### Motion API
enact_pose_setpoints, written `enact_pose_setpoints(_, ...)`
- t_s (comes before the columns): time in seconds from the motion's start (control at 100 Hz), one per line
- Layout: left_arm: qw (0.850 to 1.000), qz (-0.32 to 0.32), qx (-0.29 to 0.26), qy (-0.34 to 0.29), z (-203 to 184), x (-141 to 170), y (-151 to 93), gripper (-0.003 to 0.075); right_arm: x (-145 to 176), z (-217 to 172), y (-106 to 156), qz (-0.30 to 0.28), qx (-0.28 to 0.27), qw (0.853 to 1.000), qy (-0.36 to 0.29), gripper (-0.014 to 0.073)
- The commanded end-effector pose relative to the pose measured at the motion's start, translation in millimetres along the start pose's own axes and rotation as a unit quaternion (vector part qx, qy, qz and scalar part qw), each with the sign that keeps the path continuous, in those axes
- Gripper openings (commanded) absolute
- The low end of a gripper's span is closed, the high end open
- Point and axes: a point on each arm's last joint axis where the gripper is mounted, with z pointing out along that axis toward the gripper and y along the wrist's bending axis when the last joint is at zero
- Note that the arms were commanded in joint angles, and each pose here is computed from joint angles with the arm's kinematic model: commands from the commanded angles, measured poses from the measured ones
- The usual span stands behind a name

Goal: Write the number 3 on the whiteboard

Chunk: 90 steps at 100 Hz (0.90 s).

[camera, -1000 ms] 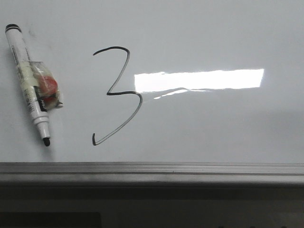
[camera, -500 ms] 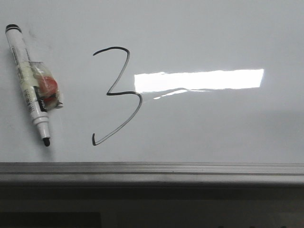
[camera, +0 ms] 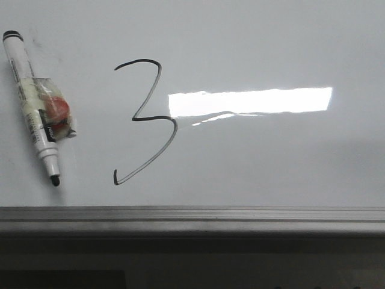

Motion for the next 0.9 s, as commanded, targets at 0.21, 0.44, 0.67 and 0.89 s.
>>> enact_pose_setpoints(0.21, 0.996, 0.0, 0.013, 0.09, -2, 25, 1, -0.002, -16, -2, -2, -0.008, 0.009, 0.998, -0.055, -0.0066)
enact_pose_setpoints(0.44, 0.988, 0.11, 0.026, 0.106, -3, 28, 1, -0.002, -16, -2, -2, -0.008, 0.009, 0.998, -0.055, -0.0066)
enact_pose_setpoints(0.67, 0.985, 0.127, 0.013, 0.116, -3, 30, 3, -0.002, -16, -2, -2, -0.008, 0.009, 0.998, -0.055, -0.0066)
enact_pose_setpoints(0.89, 0.985, 0.13, 0.012, 0.117, -3, 30, 3, -0.002, -16, -2, -2, -0.008, 0.009, 0.998, -0.055, -0.0066)
